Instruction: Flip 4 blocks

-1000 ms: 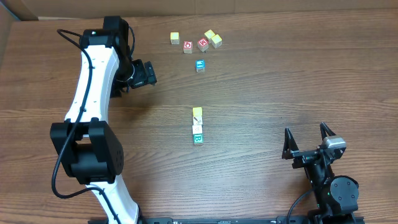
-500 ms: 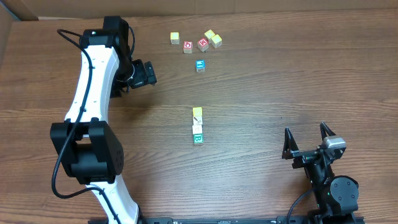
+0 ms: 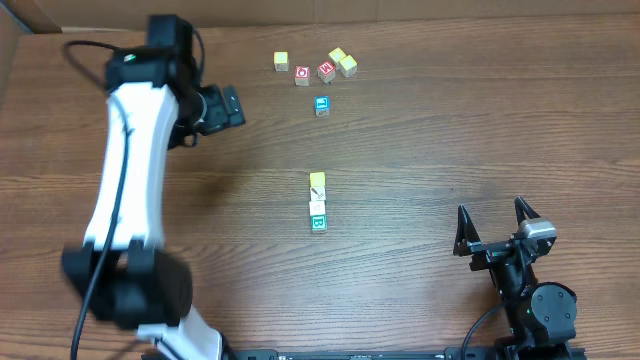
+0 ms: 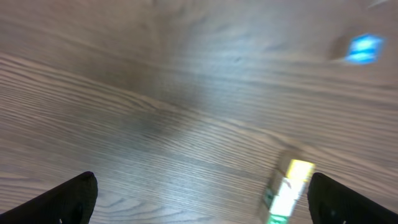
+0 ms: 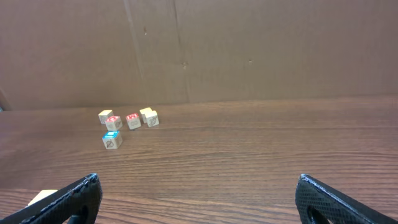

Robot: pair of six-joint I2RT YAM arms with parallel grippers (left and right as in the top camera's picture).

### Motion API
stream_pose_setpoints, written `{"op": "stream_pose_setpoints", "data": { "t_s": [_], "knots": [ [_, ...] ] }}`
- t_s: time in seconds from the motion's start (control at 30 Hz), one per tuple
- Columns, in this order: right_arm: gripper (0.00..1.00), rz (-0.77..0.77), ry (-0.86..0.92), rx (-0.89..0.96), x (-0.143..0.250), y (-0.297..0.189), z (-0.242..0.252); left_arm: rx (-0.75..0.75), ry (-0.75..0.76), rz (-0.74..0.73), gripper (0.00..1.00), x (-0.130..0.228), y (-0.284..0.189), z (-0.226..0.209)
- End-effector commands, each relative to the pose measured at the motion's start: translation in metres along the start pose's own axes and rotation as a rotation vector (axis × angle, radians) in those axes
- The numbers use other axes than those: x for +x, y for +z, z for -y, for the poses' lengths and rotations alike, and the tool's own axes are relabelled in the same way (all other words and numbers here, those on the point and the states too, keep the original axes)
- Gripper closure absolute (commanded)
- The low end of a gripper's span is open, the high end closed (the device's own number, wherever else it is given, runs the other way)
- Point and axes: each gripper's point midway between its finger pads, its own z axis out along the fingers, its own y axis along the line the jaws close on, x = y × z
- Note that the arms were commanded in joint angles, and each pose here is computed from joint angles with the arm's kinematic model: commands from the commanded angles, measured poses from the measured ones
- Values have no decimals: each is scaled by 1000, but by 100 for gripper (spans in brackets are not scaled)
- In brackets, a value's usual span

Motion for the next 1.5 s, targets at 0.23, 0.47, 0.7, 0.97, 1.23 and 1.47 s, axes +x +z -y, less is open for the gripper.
{"op": "stream_pose_setpoints", "data": {
  "t_s": [0.23, 0.47, 0.7, 0.97, 1.23, 1.47],
  "knots": [
    [0, 1, -4, 1, 2, 0, 1, 124, 60, 441, 0, 39, -182, -13],
    [0, 1, -4, 1, 2, 0, 1, 81, 93, 324, 0, 109, -194, -36],
    [0, 1, -4, 1, 2, 0, 1, 99, 96, 238, 0, 140, -190, -40],
    [0, 1, -4, 1, 2, 0, 1, 123, 96, 224, 0, 183, -178, -50],
    [0, 1, -4, 1, 2, 0, 1, 127, 96, 240, 0, 213, -124, -62],
    [0, 1, -4, 1, 2, 0, 1, 200, 112, 377, 0, 204, -76, -55]
  ]
}}
